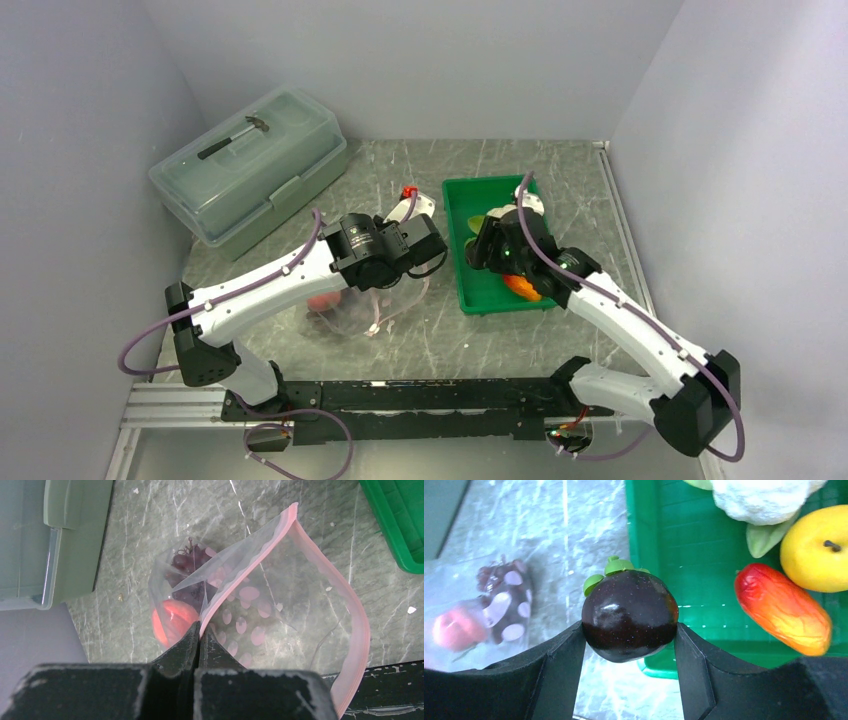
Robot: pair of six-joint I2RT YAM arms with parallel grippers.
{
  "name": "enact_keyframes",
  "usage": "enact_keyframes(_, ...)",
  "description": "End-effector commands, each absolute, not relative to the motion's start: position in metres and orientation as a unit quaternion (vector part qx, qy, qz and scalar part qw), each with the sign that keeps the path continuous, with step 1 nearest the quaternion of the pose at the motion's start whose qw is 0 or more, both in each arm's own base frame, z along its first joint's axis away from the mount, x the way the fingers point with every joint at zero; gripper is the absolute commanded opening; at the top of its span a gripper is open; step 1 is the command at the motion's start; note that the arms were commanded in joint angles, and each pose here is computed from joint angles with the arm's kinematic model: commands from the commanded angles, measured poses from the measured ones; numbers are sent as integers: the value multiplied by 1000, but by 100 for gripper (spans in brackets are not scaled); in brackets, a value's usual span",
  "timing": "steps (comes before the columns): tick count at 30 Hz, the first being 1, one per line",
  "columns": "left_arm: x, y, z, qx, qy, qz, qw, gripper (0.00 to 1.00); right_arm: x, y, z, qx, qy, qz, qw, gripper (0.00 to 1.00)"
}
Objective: Place the food in the zip-top bag and seal the zipper
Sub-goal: Place the fake fruit in the zipper food storage bag.
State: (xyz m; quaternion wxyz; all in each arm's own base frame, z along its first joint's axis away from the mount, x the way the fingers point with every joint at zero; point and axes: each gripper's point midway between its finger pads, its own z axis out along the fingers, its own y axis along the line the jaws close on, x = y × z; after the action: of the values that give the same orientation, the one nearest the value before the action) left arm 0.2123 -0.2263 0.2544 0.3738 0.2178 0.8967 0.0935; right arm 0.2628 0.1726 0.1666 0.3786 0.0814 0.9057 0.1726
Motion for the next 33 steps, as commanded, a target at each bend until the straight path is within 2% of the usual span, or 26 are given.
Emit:
enact_keyframes(1, 214, -227, 262, 205, 894, 89, 389, 0, 255, 194, 212, 52, 879, 258, 399, 35)
enact_keyframes(7, 214, -228, 263, 204, 893, 85, 392, 0, 235, 218, 261, 14, 836, 365, 410, 34)
enact_keyframes(16, 216, -231, 267, 207, 891, 84, 395, 0, 214, 240, 301, -19, 794, 454, 404, 35)
enact_keyframes(23, 216, -232, 266, 207, 892, 79, 395, 0, 204, 261, 310, -35, 778, 493, 388, 34)
enact_keyframes(33, 215, -232, 268, 204, 892, 72, 397, 0, 195, 293, 311, -54, 778, 493, 387, 35)
